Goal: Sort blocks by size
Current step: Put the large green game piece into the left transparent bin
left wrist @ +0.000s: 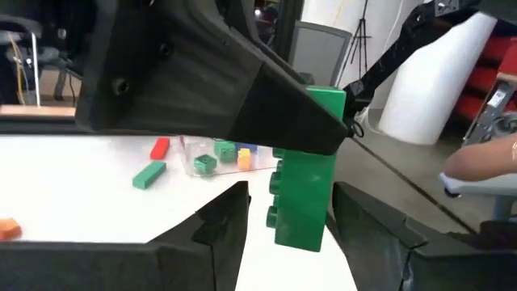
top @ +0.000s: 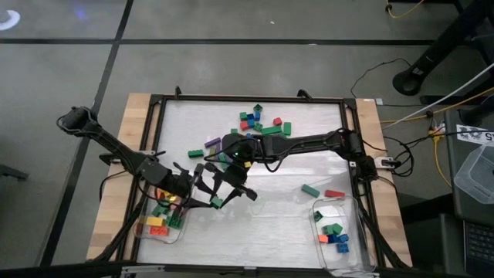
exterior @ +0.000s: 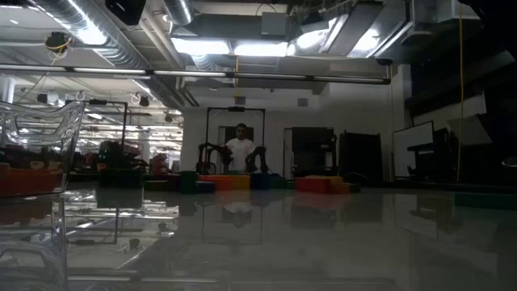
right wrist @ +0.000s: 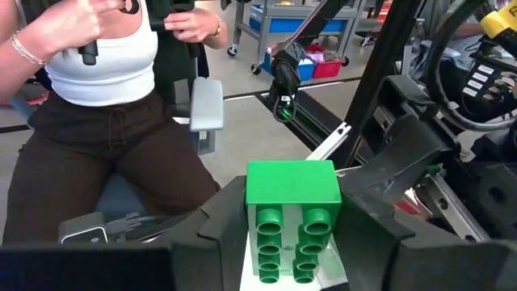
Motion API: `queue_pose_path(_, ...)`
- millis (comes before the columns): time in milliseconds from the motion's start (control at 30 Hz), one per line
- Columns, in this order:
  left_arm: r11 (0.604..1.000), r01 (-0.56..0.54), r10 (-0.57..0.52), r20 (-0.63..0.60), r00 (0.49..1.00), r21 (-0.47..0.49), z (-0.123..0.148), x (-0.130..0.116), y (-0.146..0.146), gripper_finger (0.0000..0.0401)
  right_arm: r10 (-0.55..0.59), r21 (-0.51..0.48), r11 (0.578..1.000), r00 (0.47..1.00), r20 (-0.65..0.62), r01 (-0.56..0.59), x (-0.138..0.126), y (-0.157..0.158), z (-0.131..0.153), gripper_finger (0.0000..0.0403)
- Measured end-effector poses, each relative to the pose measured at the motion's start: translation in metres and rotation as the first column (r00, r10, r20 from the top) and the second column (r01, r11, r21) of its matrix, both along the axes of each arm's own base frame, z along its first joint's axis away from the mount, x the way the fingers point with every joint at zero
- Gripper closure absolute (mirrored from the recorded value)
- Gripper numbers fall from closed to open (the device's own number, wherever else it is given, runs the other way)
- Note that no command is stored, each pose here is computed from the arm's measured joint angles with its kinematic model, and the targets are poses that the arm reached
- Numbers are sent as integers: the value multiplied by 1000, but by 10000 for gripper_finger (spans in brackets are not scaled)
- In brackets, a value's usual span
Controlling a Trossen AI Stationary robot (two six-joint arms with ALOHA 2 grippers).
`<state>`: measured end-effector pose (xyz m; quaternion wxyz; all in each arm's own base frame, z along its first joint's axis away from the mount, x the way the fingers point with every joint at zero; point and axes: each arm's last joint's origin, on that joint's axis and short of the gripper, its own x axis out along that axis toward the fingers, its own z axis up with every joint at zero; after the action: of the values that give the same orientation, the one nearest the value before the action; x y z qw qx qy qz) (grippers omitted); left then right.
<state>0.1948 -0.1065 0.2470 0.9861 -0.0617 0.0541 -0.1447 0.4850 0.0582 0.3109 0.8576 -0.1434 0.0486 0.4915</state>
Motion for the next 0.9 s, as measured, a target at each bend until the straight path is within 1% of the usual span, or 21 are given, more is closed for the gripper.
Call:
queue_pose_path(133, 998, -14, 13, 19, 1000, 59, 0, 0, 1, 232, -2, -1, 1000, 1000, 5, 2, 0, 0, 0, 249)
queue_pose_path(267, 996, -30, 28, 27, 999, 82, 0, 1, 2, 232, -19, -23, 1000, 999, 26, 19, 1, 0, 0, 249)
queue_pose_path(433, 995, -37, 35, 30, 999, 88, 0, 1, 2, 232, -28, -28, 999, 999, 34, 29, 1, -1, 0, 249)
queue_pose_path(533, 993, -36, 32, 38, 999, 112, 0, 1, 2, 235, -24, -37, 999, 999, 47, 26, 1, -1, 0, 249)
queue_pose_path(633, 992, -35, 31, 40, 999, 119, 0, 1, 2, 257, -23, -39, 999, 999, 50, 25, 1, -1, 0, 249)
queue_pose_path(833, 989, -30, 25, 42, 999, 143, 0, 1, 2, 333, -20, -39, 999, 999, 51, 22, 1, -1, 1, 249)
queue_pose_path(900, 988, -32, 26, 43, 999, 152, 0, 1, 2, 334, -19, -38, 999, 999, 50, 21, 1, -1, 0, 249)
